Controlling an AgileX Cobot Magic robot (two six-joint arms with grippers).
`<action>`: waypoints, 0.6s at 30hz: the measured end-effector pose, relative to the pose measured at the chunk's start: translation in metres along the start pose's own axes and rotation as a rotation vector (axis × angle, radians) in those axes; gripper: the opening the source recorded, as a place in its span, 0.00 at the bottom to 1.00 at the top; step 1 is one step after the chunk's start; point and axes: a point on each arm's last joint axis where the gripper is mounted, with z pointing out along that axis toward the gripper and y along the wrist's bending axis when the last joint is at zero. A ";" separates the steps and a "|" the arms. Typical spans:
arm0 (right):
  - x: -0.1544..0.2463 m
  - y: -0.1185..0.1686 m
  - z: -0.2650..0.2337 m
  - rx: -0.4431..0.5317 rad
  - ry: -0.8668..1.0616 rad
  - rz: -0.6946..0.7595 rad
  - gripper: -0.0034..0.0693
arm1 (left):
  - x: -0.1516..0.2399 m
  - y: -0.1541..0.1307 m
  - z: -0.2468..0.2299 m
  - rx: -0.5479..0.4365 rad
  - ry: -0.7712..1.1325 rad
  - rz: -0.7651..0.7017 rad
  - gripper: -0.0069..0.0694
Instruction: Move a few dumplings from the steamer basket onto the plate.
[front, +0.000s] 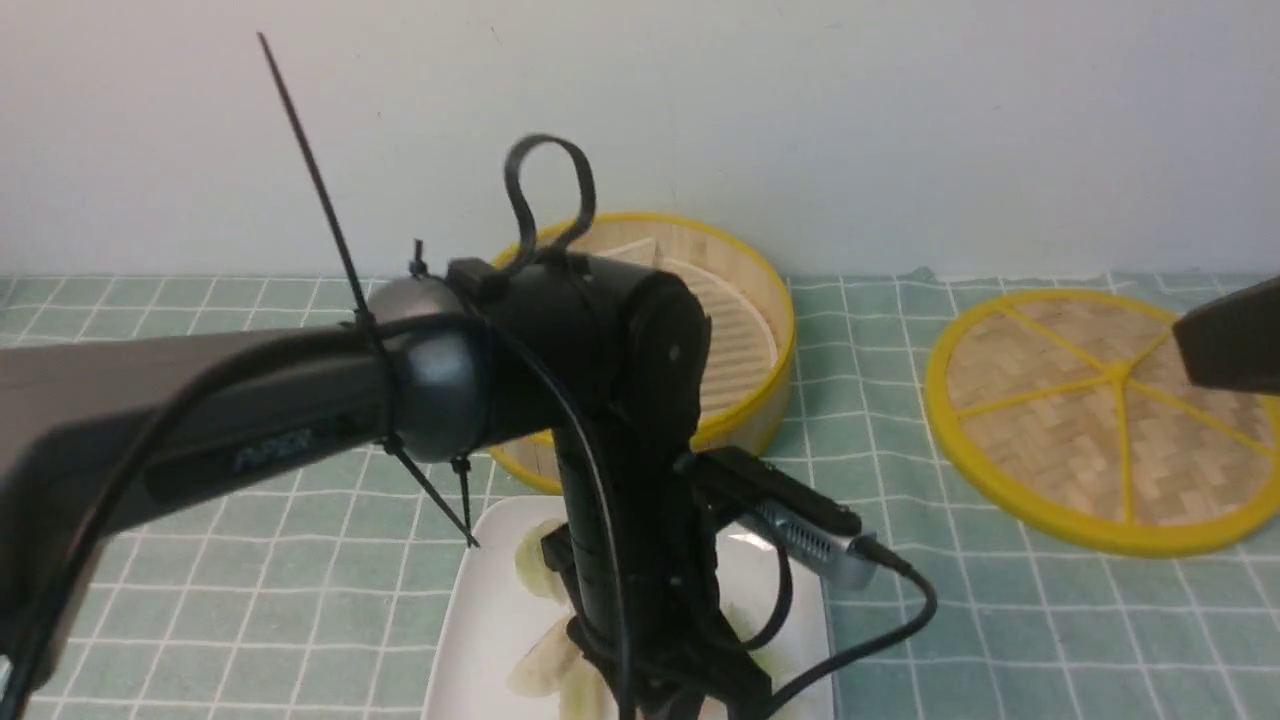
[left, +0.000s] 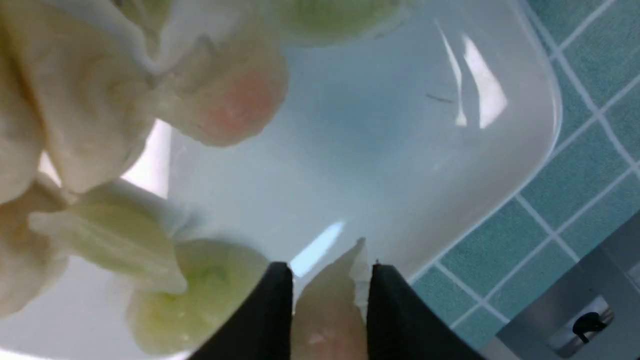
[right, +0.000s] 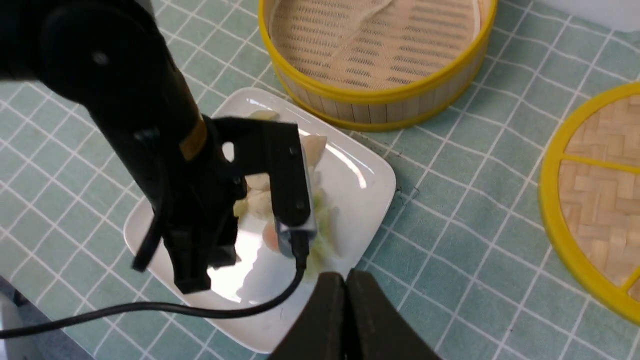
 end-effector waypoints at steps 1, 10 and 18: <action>0.001 0.000 -0.002 -0.001 -0.007 0.006 0.03 | -0.001 0.000 0.004 0.000 0.007 -0.004 0.34; 0.012 0.004 -0.031 -0.010 -0.094 0.039 0.03 | -0.006 0.008 0.017 -0.043 0.031 -0.011 0.76; 0.069 -0.002 -0.092 0.082 -0.339 0.060 0.03 | 0.005 0.005 -0.031 -0.159 -0.074 -0.030 0.40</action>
